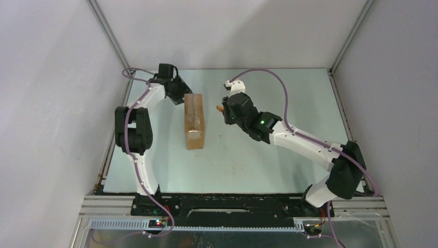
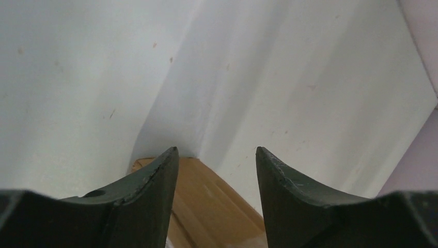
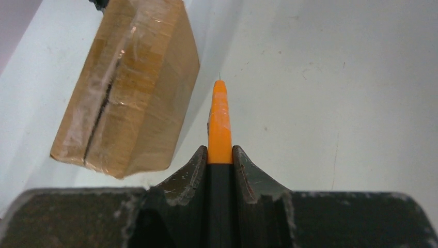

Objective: Unpack the express box
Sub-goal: Cut the express box at the center of the board.

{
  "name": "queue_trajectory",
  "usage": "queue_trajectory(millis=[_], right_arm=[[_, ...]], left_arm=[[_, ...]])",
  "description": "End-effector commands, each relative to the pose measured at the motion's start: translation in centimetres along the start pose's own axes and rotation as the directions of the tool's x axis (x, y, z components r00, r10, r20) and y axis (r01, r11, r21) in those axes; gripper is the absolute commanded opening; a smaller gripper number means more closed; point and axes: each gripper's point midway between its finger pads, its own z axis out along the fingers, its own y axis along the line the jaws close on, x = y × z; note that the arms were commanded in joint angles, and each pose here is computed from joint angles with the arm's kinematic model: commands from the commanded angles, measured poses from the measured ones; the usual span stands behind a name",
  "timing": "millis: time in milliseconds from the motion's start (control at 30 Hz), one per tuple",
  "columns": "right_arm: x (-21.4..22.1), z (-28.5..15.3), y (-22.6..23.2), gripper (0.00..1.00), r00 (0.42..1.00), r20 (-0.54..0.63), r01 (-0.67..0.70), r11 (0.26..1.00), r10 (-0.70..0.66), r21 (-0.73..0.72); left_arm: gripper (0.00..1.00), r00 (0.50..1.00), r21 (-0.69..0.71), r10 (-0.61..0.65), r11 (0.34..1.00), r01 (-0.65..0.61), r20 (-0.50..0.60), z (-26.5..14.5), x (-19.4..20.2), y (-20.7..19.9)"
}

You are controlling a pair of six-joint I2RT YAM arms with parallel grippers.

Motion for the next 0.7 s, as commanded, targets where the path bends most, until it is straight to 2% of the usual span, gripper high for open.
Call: queue_trajectory(millis=[0,267,467,667], right_arm=[[-2.5,0.5,1.9,0.0,0.998,0.06,0.031,0.999,-0.029,-0.03],[-2.0,2.0,3.7,0.0,0.995,0.046,0.095,0.993,-0.092,-0.071],[-2.0,2.1,5.7,0.0,0.994,0.044,0.108,0.983,-0.102,-0.148],[-1.3,1.8,6.6,0.0,0.994,0.022,0.108,0.974,-0.106,-0.2]], left_arm=[[0.58,0.997,0.072,-0.069,0.995,0.067,0.024,-2.0,0.7,-0.8],[0.49,0.967,0.116,-0.249,0.964,0.241,0.056,-4.6,4.3,1.9],[0.47,0.963,0.126,-0.269,0.956,0.265,0.015,-5.9,8.2,3.0],[0.41,0.94,0.109,-0.34,0.936,0.335,0.032,-7.9,12.6,5.4]])
